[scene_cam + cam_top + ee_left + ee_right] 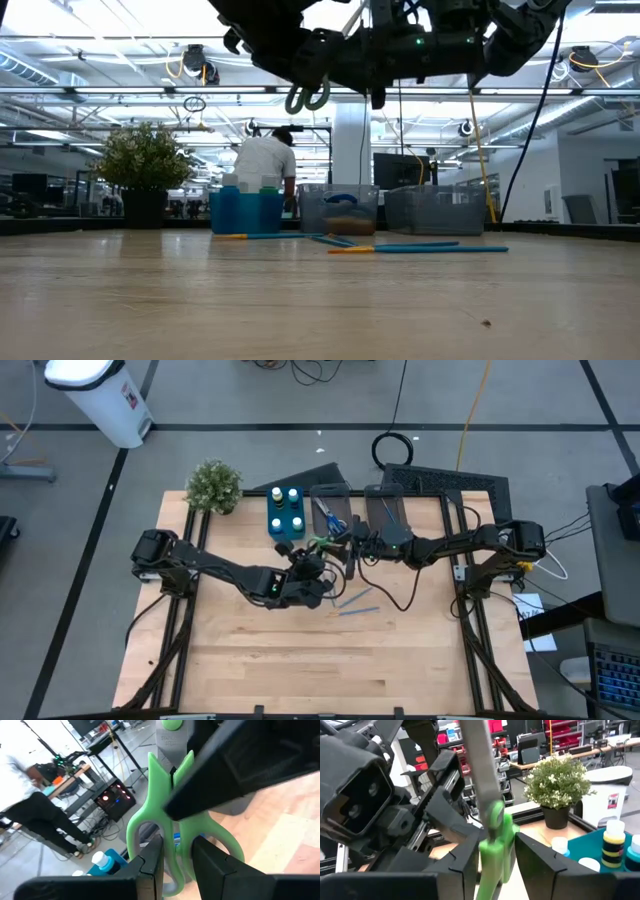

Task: Pick & Place Paint Supplies
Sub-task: Put the green scissors into the left black bin

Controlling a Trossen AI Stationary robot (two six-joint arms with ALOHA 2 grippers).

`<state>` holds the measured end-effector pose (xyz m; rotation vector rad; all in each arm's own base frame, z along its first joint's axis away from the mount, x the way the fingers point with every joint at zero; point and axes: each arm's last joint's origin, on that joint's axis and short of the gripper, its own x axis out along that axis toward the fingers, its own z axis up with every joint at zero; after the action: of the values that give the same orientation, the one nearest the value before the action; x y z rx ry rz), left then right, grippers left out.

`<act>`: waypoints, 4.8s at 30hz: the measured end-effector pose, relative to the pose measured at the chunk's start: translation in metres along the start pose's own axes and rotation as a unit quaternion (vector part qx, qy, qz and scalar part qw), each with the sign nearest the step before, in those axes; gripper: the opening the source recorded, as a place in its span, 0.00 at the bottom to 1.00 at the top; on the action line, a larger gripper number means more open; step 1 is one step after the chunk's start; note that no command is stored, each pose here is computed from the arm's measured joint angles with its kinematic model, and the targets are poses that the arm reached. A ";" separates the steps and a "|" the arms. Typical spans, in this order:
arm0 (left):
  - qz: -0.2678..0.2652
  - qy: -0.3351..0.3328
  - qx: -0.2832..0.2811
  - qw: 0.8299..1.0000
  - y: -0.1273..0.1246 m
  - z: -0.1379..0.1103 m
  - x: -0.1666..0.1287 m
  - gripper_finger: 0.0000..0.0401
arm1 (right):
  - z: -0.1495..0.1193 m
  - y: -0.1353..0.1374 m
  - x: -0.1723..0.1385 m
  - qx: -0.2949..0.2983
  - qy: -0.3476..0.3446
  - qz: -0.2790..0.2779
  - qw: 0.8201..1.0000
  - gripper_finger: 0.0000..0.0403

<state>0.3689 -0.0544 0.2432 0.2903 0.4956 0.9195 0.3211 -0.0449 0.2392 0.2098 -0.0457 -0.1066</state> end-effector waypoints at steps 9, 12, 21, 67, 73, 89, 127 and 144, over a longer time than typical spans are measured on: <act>-0.028 0.008 -0.006 1.000 -0.001 -0.001 0.001 0.20 | -0.001 -0.001 0.000 -0.010 0.004 -0.006 1.000 0.18; -0.030 0.010 -0.008 0.999 -0.001 -0.001 0.001 0.17 | -0.002 -0.001 0.000 -0.010 0.006 -0.009 1.000 0.09; -0.092 0.023 -0.020 0.995 -0.004 -0.002 -0.004 0.47 | -0.004 0.000 0.000 -0.025 0.023 0.009 0.999 0.07; -0.337 -0.105 -0.113 0.929 0.125 -0.070 -0.041 0.70 | 0.005 -0.192 0.016 0.016 0.266 0.018 0.964 0.08; -0.336 -0.105 -0.111 0.930 0.126 -0.070 -0.040 0.68 | 0.009 -0.187 0.014 0.030 0.255 0.075 0.963 0.08; -0.321 -0.095 -0.117 0.935 0.129 -0.071 -0.035 0.68 | -0.006 -0.184 0.012 -0.003 0.281 0.059 0.958 0.13; -0.323 -0.081 -0.133 0.934 0.129 -0.073 -0.035 0.68 | -0.016 -0.112 0.039 -0.263 0.342 -0.140 0.891 0.44; -0.323 -0.081 -0.137 0.933 0.129 -0.073 -0.035 0.68 | 0.014 -0.124 0.011 -0.102 0.345 -0.060 0.931 0.14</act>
<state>0.2252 -0.0060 0.2483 -0.0598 0.2731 0.3076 0.3190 -0.1692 0.2269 0.0333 0.6787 -0.1533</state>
